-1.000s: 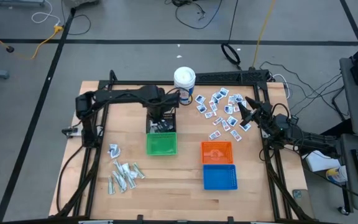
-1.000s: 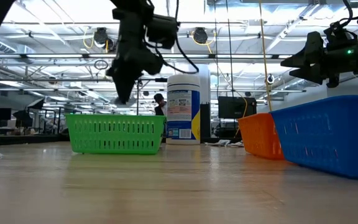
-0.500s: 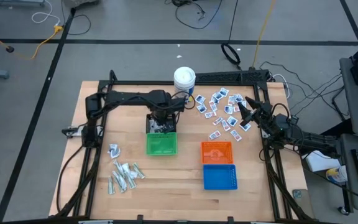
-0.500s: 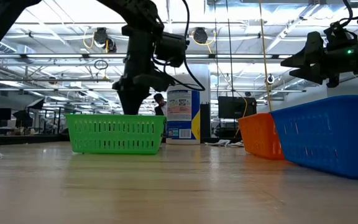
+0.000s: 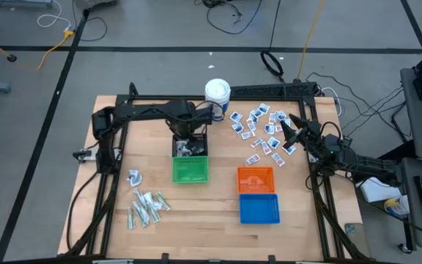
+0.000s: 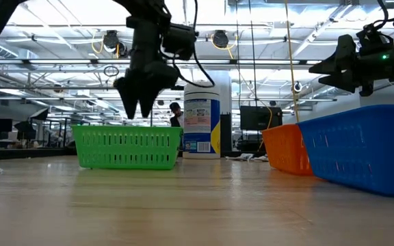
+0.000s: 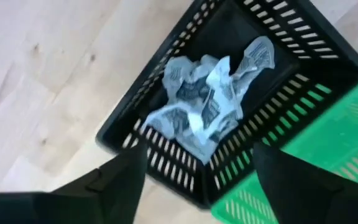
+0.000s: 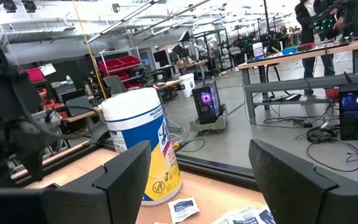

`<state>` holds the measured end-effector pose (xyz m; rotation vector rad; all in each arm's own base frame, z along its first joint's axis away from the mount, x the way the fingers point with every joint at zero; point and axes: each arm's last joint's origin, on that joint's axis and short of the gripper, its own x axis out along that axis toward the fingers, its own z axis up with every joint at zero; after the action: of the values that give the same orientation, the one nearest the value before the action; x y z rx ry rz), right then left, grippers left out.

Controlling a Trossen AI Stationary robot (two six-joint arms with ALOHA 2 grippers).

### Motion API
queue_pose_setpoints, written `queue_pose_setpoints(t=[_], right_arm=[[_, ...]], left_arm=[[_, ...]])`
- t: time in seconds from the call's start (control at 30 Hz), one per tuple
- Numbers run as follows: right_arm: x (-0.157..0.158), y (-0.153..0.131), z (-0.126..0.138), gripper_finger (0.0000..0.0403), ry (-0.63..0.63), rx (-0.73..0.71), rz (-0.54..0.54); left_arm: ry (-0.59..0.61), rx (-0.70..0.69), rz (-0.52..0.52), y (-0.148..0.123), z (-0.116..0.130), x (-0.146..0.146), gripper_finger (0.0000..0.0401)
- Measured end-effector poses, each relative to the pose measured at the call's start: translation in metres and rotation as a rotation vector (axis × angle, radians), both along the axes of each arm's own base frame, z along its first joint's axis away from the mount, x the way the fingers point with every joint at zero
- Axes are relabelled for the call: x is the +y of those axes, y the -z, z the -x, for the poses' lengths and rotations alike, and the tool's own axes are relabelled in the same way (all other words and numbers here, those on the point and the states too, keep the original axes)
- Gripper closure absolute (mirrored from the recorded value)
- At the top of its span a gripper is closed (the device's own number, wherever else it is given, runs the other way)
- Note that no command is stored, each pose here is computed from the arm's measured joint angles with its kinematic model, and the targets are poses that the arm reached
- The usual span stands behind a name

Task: Pick & Place First Aid Supplies
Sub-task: Put the black pad into the black bin

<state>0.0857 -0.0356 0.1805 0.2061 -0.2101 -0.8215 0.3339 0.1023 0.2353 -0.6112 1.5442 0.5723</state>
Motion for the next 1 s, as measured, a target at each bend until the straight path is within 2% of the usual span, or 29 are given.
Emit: queue_pose_setpoints(t=[0.13, 0.33, 0.77, 1.0], right_arm=[[0.0, 0.0, 0.0, 0.0136, 0.0, 0.001, 0.0], [0.0, 0.0, 0.0, 0.0135, 0.0, 0.0, 0.0], [0.0, 0.0, 0.0, 0.0136, 0.0, 0.001, 0.0], [0.0, 0.0, 0.0, 0.0135, 0.0, 0.0, 0.0]], left_arm=[[-0.049, -0.027, 0.014, -0.011, 0.006, 0.0, 0.0072], [-0.036, -0.053, 0.036, -0.017, 0.017, -0.013, 0.0053], [0.052, 0.027, 0.124, 0.009, 0.083, -0.066, 0.0079], [0.09, 0.045, 0.132, 0.019, 0.121, -0.091, 0.0095]])
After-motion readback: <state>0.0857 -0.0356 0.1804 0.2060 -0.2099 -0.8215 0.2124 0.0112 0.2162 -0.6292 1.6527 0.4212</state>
